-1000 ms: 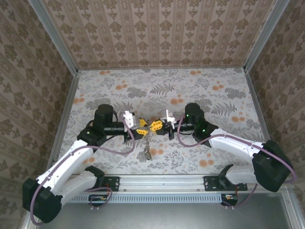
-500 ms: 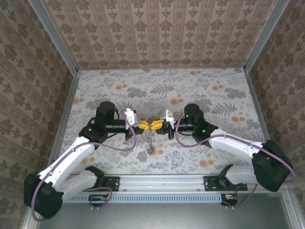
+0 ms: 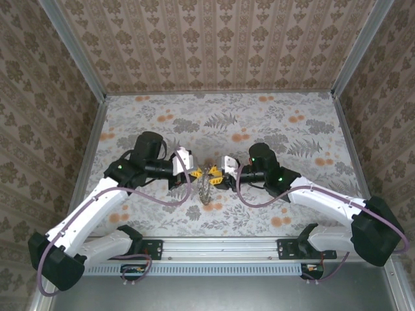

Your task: Put the keys on the keyring

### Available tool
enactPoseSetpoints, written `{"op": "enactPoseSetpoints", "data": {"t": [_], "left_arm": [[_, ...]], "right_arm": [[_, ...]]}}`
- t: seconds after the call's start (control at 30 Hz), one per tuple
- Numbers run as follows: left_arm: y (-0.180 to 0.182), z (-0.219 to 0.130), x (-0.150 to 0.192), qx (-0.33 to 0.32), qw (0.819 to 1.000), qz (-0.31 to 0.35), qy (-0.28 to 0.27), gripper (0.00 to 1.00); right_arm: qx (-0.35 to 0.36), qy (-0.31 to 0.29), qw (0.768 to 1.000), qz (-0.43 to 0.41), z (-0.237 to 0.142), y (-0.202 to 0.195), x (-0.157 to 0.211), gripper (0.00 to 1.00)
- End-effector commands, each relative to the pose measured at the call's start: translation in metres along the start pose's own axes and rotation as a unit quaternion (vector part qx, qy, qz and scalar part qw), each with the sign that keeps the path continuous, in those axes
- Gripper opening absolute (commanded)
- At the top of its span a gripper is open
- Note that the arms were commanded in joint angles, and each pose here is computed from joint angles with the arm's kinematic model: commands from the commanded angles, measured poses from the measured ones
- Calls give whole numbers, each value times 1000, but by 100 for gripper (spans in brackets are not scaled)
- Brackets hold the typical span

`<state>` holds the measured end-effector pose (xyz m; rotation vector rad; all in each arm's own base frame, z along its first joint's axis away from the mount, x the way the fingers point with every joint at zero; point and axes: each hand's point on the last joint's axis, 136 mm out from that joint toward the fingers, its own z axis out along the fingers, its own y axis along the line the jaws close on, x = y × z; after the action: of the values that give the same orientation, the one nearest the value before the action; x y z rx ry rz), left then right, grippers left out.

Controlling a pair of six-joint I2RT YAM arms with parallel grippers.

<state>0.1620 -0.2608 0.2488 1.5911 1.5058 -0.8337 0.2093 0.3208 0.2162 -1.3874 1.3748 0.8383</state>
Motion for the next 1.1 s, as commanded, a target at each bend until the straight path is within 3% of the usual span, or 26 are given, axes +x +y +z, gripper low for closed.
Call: {"op": "enactPoseSetpoints", "data": {"t": [0.0,0.3,0.53,0.87,1.07], "left_arm": [[-12,-3,5,28,999,11,42,0],[-9,5,4,40,997,13,60,0],[-5,6,-4,39,998,4,39,0],[-3,5,-15,42,999,-10,7,0],[-4,2,-17,36,999,-2,3,0]], "right_arm": [[10,25,999,-31,-3,-1,-2,28],[11,1,999,-32,-5,-2,-16,31],[-12,-26,999,-14,-4,6,-25,26],[-11,-54,998,5,-3,5,-33,27],[-9,-42,999,9,-1,3,-27,14]]}}
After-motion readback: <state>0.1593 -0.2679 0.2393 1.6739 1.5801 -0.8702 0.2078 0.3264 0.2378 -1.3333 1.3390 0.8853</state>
